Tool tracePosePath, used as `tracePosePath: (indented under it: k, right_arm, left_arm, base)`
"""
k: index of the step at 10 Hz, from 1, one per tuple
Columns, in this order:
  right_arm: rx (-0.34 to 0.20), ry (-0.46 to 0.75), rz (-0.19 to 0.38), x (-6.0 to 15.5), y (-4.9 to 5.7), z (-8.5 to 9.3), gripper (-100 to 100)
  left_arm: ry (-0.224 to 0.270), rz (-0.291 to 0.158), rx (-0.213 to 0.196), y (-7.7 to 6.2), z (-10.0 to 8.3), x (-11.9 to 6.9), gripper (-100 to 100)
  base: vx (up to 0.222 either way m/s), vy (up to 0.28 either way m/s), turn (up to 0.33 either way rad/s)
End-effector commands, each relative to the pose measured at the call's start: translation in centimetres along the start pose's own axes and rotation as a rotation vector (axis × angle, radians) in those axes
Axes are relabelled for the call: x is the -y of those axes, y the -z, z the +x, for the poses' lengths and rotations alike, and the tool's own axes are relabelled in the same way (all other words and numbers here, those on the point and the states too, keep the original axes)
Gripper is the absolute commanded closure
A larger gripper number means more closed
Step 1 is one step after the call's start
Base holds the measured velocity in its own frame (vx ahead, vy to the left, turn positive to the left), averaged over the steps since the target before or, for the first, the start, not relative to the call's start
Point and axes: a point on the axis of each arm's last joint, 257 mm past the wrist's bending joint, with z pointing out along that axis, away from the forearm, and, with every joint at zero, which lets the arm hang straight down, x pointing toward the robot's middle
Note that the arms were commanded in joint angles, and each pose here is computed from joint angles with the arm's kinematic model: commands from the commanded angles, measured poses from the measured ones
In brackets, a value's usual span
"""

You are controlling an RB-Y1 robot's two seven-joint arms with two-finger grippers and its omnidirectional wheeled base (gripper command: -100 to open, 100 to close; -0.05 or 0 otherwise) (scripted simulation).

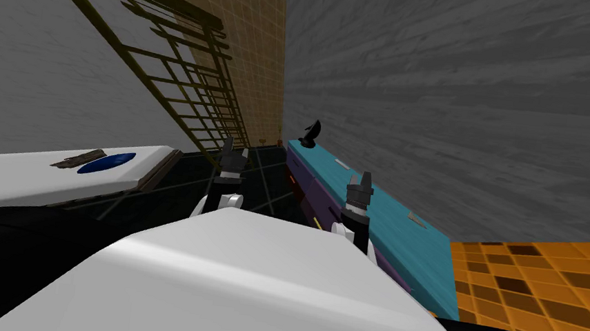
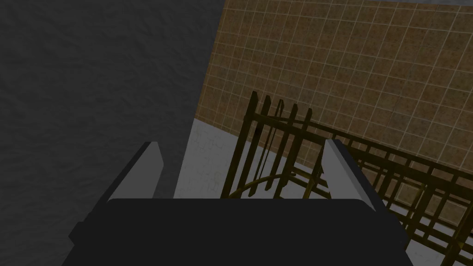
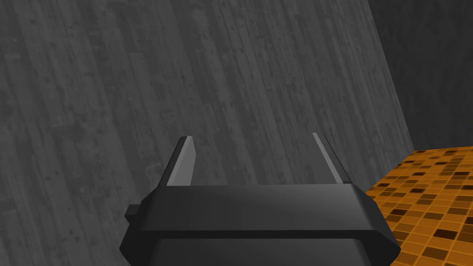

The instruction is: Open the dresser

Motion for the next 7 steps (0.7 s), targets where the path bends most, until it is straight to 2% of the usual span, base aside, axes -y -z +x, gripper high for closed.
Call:
tracePosePath:
  k: [1,7]
  right_arm:
    - [0.000,0.000,0.000,0.00,0.00,0.00,0]
    - [0.000,0.000,0.000,-0.02,0.00,0.00,0]
  left_arm:
    - [0.000,0.000,0.000,0.00,0.00,0.00,0]
    - [0.000,0.000,0.000,0.00,0.00,0.02,0]
  base:
    - [0.000,0.000,0.000]
    - [0.000,0.000,0.000]
